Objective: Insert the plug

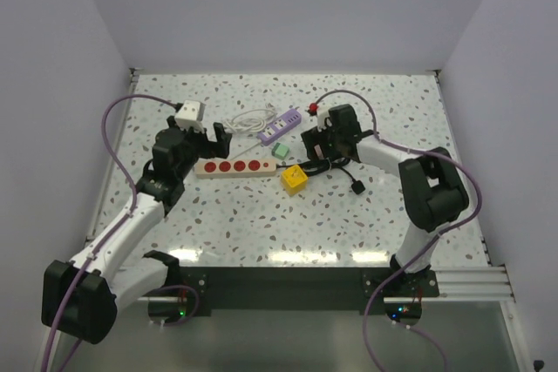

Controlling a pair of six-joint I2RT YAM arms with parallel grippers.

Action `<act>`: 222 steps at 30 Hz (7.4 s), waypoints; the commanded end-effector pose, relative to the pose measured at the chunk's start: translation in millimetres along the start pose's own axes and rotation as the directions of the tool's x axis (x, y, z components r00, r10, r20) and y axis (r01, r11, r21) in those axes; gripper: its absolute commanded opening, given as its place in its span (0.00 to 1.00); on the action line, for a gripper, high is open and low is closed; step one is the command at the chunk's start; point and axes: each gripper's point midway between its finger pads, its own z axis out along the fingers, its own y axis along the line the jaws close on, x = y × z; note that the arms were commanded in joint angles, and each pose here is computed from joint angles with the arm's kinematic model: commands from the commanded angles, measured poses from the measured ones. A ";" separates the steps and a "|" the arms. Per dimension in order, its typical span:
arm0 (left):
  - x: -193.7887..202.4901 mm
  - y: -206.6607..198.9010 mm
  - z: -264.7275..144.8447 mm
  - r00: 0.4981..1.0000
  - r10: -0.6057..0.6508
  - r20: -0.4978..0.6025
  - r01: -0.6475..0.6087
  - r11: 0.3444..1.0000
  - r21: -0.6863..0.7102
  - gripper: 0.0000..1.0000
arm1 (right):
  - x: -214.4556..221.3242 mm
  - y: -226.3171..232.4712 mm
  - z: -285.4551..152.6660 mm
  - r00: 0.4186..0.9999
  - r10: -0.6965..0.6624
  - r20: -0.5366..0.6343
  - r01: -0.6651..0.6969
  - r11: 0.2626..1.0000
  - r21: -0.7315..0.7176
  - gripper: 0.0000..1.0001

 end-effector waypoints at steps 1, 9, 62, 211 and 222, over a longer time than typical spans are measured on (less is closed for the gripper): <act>-19.8 -4.7 1.5 0.999 0.014 0.036 -0.014 1.000 0.018 1.00 | -16.5 -3.9 0.0 0.999 -0.038 0.017 0.038 0.999 0.031 0.92; -19.9 -4.8 2.4 0.999 0.012 0.034 -0.013 1.000 0.018 1.00 | -7.8 -11.5 12.7 0.997 -0.028 -0.066 0.033 0.997 0.075 0.88; -11.6 -141.9 -13.1 0.961 -0.257 -0.103 0.262 0.727 0.634 0.95 | -76.5 128.5 -135.1 0.858 -0.313 0.407 0.407 0.898 -0.167 0.00; -117.7 -249.1 -113.6 0.938 -0.307 0.158 -0.075 0.266 0.961 0.58 | -144.1 182.1 -327.9 0.387 0.362 0.848 0.562 0.636 -0.529 0.00; -111.1 -239.8 -93.0 0.951 -0.249 0.183 -0.074 0.392 0.917 0.89 | -136.3 157.9 -315.9 0.415 0.201 0.887 0.463 0.793 -0.396 0.00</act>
